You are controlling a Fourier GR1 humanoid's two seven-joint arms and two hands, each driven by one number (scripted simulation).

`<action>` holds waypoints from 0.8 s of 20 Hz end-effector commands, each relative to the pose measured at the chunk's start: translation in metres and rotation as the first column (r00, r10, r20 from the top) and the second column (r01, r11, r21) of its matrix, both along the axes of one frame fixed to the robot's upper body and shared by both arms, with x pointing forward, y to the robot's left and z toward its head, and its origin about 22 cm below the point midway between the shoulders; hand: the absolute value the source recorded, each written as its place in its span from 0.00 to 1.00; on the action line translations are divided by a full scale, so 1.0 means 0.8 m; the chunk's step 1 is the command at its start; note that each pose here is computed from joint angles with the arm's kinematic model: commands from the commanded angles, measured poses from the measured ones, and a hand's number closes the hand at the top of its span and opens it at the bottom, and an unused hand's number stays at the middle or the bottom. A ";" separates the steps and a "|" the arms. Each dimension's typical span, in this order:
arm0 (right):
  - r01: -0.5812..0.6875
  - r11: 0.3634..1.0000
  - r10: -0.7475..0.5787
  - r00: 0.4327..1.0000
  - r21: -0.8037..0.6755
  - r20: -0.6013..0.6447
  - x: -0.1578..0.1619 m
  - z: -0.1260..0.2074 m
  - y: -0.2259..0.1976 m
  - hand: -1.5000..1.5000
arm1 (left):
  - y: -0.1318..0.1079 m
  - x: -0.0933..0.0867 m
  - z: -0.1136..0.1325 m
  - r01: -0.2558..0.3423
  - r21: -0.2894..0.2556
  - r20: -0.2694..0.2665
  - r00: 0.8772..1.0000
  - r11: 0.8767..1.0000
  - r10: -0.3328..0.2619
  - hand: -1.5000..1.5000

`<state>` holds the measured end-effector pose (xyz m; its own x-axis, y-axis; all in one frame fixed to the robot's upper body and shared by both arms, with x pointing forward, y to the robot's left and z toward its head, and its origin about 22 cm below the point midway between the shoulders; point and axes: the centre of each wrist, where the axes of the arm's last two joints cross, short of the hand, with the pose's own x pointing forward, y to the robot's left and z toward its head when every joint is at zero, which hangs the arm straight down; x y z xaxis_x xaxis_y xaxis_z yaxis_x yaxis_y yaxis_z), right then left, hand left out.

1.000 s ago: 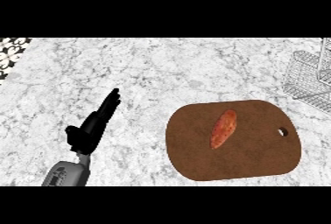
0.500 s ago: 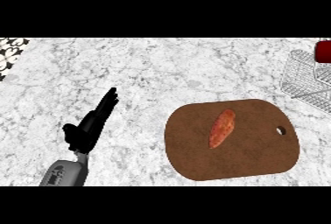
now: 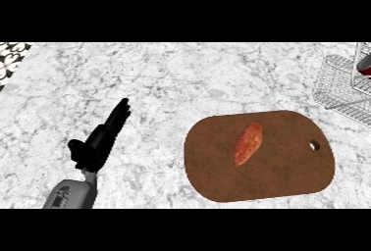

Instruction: Pick the can from the cutting board and place it in the tiered basket

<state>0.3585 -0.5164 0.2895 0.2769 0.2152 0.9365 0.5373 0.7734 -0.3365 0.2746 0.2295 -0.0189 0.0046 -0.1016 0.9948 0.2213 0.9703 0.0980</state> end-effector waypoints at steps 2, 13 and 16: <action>0.259 0.965 -0.249 0.957 -0.051 0.147 -0.062 0.029 -0.054 0.00 | -0.003 -0.001 -0.002 -0.007 -0.006 0.007 1.000 1.000 0.007 0.50; 0.328 0.944 -0.324 0.882 0.048 0.343 -0.213 0.002 -0.152 0.00 | 0.014 -0.006 0.010 -0.027 -0.012 0.013 1.000 1.000 0.027 0.50; 0.289 0.957 -0.283 0.910 0.026 0.302 -0.245 -0.002 -0.164 0.00 | 0.018 -0.014 0.001 -0.038 -0.007 -0.008 0.999 0.999 0.037 0.50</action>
<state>0.1973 -0.6341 0.2896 0.0338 0.1722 0.9845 0.8213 0.5565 -0.1256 0.2643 0.2371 -0.0204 0.0106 -0.0916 0.9957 0.1968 0.9765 0.0878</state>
